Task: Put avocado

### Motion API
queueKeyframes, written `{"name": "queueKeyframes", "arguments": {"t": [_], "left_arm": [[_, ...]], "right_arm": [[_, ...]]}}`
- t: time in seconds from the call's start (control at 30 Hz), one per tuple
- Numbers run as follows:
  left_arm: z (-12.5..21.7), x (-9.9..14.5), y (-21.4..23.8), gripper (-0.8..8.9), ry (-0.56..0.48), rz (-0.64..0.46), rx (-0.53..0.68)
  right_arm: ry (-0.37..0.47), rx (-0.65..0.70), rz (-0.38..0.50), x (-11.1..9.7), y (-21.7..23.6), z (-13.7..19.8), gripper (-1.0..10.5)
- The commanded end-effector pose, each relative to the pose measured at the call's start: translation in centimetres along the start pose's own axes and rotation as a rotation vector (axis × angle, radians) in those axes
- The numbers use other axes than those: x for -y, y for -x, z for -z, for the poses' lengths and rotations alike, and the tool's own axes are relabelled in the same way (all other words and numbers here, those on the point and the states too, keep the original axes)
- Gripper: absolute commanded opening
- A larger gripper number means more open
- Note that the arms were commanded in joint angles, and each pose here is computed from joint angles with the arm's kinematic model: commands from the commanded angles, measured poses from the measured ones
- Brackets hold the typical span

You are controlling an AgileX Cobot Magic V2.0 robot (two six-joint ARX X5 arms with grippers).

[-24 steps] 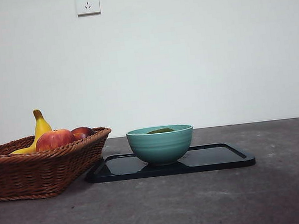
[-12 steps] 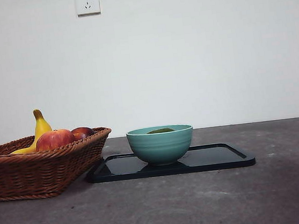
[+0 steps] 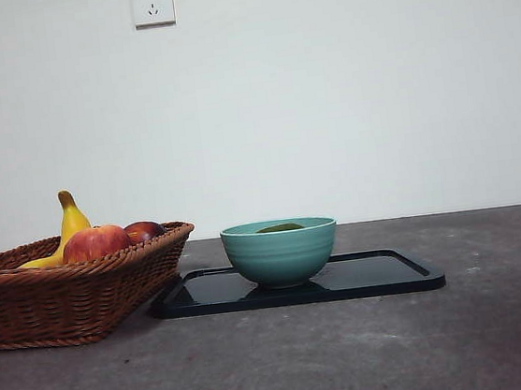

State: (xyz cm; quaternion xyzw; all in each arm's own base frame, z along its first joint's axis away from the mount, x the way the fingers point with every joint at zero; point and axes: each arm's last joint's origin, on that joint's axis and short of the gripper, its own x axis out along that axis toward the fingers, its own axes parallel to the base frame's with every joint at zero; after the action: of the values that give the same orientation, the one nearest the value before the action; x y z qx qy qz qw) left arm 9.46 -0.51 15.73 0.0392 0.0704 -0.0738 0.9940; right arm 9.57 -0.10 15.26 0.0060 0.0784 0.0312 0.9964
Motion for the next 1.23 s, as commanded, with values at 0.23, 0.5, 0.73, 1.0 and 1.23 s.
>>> {"name": "queueKeyframes", "arguments": {"t": [0.23,0.5,0.73,1.0,1.23], "left_arm": [[0.75,0.01,-0.19,0.08,0.010,-0.002,-0.027],[0.75,0.01,-0.19,0.08,0.010,-0.002,-0.027],[0.75,0.01,-0.19,0.08,0.010,-0.002,-0.027],[0.75,0.01,-0.19,0.08,0.010,-0.002,-0.027],[0.75,0.01,-0.19,0.08,0.010,-0.002,-0.027]], "right_arm": [[-0.011,0.008,0.003,0.03,-0.04,0.07,0.1],[-0.011,0.008,0.003,0.03,-0.04,0.07,0.1],[-0.011,0.008,0.003,0.03,-0.04,0.07,0.1],[-0.011,0.008,0.003,0.03,-0.04,0.07,0.1],[-0.011,0.008,0.003,0.03,-0.04,0.07,0.1]]}}
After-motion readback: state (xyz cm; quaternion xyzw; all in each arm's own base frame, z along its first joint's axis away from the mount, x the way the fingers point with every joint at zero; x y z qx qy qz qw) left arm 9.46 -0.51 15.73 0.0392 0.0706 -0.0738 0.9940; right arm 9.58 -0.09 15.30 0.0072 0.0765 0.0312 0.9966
